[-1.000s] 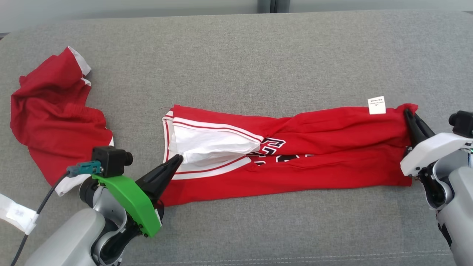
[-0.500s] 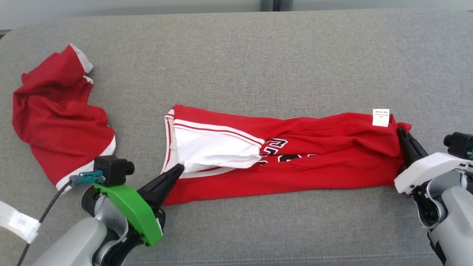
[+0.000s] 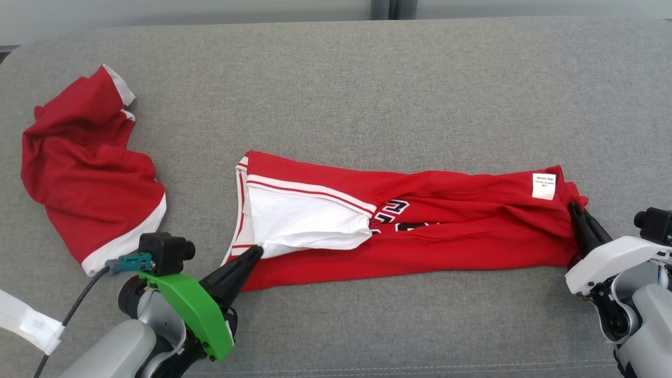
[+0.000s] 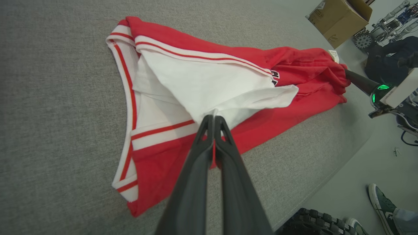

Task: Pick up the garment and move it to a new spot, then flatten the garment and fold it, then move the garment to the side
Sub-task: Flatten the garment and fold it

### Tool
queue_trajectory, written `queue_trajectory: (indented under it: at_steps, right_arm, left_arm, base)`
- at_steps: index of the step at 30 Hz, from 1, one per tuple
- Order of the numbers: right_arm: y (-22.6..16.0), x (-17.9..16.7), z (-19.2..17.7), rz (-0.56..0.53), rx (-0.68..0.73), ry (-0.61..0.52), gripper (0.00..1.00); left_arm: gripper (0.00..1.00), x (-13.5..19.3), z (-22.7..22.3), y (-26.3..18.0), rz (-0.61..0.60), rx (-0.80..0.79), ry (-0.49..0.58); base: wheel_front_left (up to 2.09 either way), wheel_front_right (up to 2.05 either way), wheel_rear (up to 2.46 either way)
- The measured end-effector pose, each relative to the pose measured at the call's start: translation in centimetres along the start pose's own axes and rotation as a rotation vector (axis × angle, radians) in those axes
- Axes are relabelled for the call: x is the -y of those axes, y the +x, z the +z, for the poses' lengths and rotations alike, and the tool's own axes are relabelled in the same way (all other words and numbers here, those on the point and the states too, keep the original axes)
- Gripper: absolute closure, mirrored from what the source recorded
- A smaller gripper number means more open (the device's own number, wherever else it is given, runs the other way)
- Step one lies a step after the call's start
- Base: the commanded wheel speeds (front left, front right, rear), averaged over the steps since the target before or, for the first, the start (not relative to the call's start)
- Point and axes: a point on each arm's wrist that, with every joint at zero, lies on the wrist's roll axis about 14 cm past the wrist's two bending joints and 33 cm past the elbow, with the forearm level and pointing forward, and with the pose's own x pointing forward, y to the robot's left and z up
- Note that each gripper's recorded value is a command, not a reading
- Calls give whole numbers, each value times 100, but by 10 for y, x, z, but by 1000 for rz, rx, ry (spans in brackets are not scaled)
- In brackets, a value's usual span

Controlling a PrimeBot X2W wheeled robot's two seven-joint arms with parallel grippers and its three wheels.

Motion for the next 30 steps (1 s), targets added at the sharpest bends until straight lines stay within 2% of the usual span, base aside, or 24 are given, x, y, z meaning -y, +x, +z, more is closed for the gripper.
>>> queue_trajectory:
  at_steps: [5, 7, 8, 9, 19, 30]
  right_arm:
    - [0, -1, -1, 4, -3, 2, 0]
    - [0, -1, 0, 3, -2, 0, 0]
    - [0, -1, 0, 3, -2, 0, 0]
    - [0, -1, 0, 3, -2, -1, 0]
    - [-1, 0, 14, 9, 41, -5, 0]
    - [-4, 2, 34, 3, 115, 36, 0]
  left_arm:
    - [100, 0, -4, 0, 1, -14, 0]
    - [54, 0, -6, -1, 7, -24, -2]
    - [13, -1, -7, -1, 10, -25, -3]
    - [0, -1, -7, -1, 11, -25, -3]
    - [0, -2, -4, -2, 24, -13, 1]
    - [0, -7, 18, -5, 61, 79, 9]
  base:
    - [0, 0, 0]
    - [0, 0, 0]
    - [0, 0, 0]
    - [0, 0, 0]
    - [0, 0, 0]
    - [0, 0, 0]
